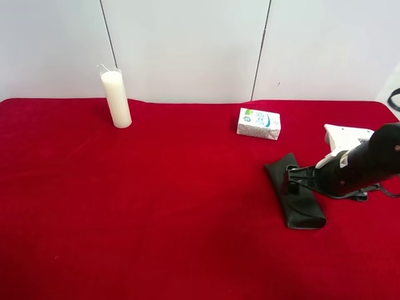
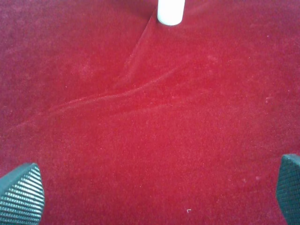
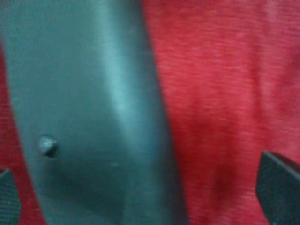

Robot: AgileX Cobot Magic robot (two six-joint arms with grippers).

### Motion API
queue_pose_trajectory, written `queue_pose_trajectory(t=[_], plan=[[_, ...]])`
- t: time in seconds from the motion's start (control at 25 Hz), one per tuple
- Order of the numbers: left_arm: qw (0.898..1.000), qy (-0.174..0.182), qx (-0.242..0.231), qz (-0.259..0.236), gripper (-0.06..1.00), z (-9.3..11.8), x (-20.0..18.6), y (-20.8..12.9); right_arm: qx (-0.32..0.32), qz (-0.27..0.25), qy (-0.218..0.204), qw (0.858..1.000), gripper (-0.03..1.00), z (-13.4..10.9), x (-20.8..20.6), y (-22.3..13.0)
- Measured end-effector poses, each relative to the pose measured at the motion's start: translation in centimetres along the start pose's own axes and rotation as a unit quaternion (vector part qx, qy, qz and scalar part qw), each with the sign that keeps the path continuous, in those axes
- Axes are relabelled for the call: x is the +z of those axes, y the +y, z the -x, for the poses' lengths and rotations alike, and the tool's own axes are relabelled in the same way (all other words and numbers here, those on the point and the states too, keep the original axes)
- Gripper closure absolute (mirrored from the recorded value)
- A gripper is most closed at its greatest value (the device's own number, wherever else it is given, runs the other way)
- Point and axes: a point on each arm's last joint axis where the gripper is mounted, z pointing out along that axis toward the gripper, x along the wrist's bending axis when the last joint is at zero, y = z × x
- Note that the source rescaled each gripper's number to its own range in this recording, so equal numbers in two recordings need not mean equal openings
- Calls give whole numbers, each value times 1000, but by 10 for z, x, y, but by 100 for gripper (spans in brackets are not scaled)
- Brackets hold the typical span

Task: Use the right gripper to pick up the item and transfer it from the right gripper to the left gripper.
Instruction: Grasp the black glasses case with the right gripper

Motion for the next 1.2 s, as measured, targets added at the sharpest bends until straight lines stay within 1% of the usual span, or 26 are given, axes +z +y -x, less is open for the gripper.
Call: queue_pose_trajectory(t=[0.24,0.4,0.72,1.2], plan=[[1000,0,0,0,-6,0,0,0,-9,6,9,1000,-3,-8,3,-1],[1000,0,0,0,-6,0,0,0,-10,4,9,1000,-3,-8,3,-1],[1000,0,0,0,-6,0,0,0,-10,-19,2,1000,-3,-6,3,-5],[1000,0,0,0,-6,0,0,0,-10,-19,2,1000,-3,-6,3,-6]])
